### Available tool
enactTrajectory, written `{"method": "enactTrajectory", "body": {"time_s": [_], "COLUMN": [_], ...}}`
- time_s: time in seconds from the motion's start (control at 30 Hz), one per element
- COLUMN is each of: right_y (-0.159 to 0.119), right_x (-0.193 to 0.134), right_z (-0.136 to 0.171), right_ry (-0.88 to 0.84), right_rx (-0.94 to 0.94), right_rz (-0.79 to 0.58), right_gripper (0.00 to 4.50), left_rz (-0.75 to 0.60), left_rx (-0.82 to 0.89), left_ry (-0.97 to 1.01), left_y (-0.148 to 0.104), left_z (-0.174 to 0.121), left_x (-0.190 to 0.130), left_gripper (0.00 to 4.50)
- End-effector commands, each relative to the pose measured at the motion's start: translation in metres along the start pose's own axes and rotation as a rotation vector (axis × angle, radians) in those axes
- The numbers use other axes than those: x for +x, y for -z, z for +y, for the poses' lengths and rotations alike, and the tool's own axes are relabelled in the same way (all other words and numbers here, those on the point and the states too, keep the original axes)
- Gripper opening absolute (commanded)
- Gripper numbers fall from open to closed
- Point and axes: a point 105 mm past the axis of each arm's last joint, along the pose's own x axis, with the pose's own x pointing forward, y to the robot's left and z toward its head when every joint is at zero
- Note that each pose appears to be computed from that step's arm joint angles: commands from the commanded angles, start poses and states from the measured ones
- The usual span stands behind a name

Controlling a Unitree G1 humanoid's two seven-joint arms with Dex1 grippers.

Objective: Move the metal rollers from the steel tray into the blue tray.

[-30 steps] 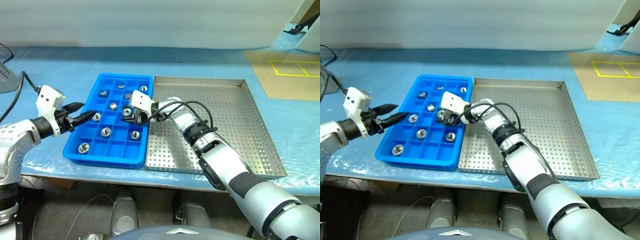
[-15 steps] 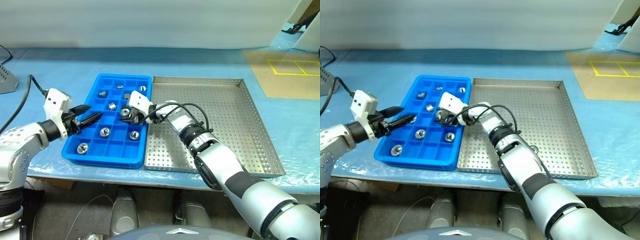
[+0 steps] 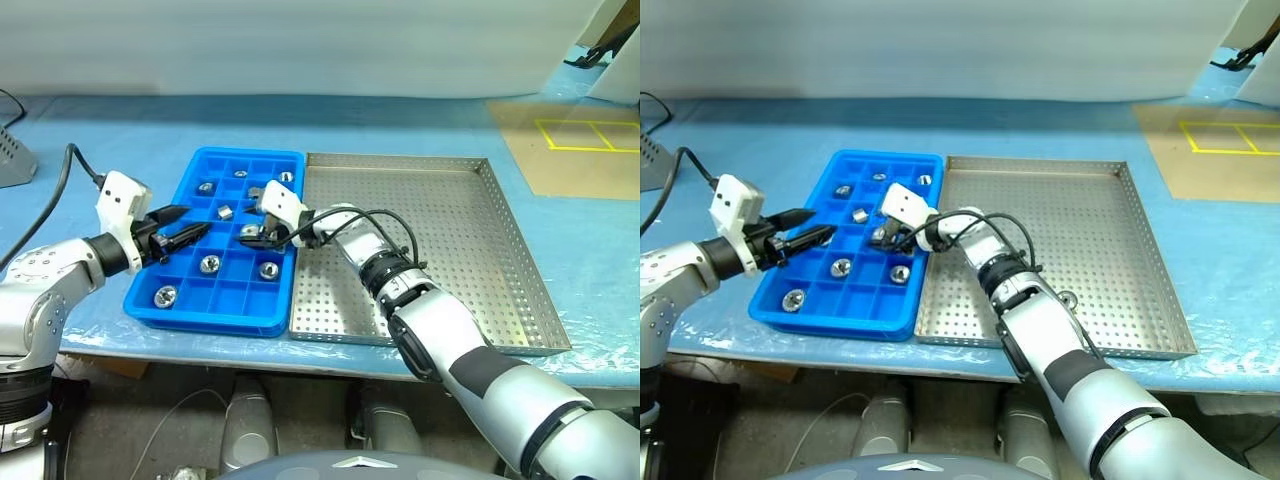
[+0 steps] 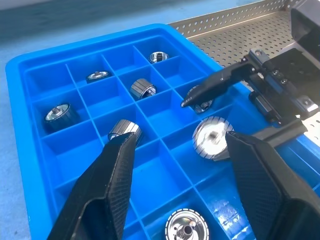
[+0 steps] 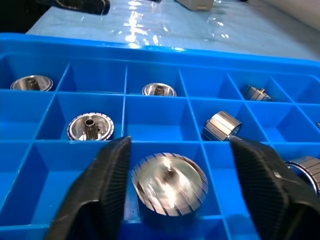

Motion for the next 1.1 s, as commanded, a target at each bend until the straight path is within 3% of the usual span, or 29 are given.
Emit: {"method": "enactTrajectory", "body": {"time_s": [0.03, 0.23, 0.37, 0.47, 0.6, 0.77, 0.97, 1.1], "right_y": [-0.017, -0.018, -0.033, -0.034, -0.006, 0.011, 0.032, 0.062], "right_x": [-0.002, -0.020, -0.053, -0.116, -0.185, -0.232, -0.248, -0.257], "right_z": [-0.012, -0.031, -0.030, -0.016, 0.002, 0.022, 0.029, 0.034], "right_ry": [0.057, 0.124, 0.024, -0.065, -0.045, 0.008, 0.101, 0.155], "right_rx": [-0.001, -0.029, -0.026, -0.078, -0.066, -0.018, 0.062, 0.125], "right_rz": [-0.053, -0.057, -0.118, -0.056, 0.170, 0.324, 0.386, 0.450], "right_gripper": [3.82, 3.82, 3.82, 3.82, 3.82, 3.82, 3.82, 3.82], "left_rz": [-0.031, -0.029, -0.032, -0.044, -0.052, 0.009, 0.025, 0.026], "left_rx": [0.023, 0.024, 0.026, 0.021, -0.001, -0.038, -0.052, -0.042], "left_ry": [0.019, 0.052, 0.088, 0.157, 0.308, 0.513, 0.604, 0.613], "left_y": [-0.010, -0.010, -0.011, -0.014, -0.013, 0.007, 0.011, 0.010], "left_z": [-0.002, -0.005, -0.010, -0.022, -0.052, -0.096, -0.110, -0.106], "left_x": [0.002, 0.009, 0.015, 0.026, 0.046, 0.069, 0.084, 0.089], "left_gripper": [3.02, 3.02, 3.02, 3.02, 3.02, 3.02, 3.02, 3.02]}}
